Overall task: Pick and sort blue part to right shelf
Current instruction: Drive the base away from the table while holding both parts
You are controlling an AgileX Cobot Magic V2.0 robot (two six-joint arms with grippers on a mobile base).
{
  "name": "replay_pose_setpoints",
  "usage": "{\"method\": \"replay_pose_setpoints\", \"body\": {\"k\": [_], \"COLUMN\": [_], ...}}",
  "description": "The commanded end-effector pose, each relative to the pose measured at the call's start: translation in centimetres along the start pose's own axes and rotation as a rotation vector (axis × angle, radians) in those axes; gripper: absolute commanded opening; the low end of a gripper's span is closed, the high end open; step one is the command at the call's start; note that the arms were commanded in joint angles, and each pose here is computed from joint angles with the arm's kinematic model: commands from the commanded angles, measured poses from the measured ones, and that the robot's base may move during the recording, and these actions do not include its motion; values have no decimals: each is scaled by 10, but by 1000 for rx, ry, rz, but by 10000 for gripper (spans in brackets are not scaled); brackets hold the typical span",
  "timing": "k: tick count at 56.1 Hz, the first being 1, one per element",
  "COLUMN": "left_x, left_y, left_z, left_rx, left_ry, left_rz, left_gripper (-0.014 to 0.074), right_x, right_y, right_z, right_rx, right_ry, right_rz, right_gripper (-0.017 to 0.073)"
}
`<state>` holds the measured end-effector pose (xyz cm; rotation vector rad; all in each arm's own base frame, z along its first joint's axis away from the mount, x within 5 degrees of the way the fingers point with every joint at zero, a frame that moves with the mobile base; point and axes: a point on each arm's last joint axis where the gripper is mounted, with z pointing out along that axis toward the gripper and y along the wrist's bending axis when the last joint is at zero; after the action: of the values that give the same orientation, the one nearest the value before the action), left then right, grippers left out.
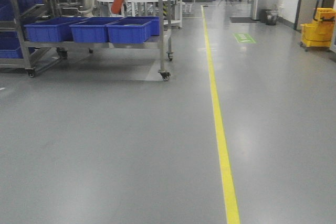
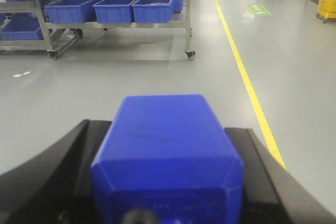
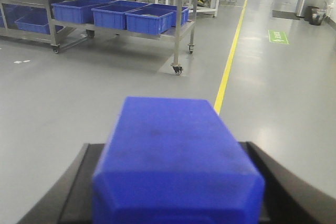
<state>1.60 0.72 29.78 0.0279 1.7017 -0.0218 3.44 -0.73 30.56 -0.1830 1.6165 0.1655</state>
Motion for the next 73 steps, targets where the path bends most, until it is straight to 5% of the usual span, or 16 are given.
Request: {"method": "replay_pose_setpoints", "body": {"k": [1,73], "left_x": [-17,-17], "left_y": [-1,-1], "left_z": [-2,-2], "left_rx": [11,11], "left_ry": [-106,-106], "left_rz": [-3,-3], "left_gripper": [366,366], "right_x": [-16,-16], "right_y": [2,2], "right_z": [-1,-1], "right_rx": [-17,-17], "right_ry": [-98,-98], "right_rz": [-36,-36], "right_gripper": [237,237]}}
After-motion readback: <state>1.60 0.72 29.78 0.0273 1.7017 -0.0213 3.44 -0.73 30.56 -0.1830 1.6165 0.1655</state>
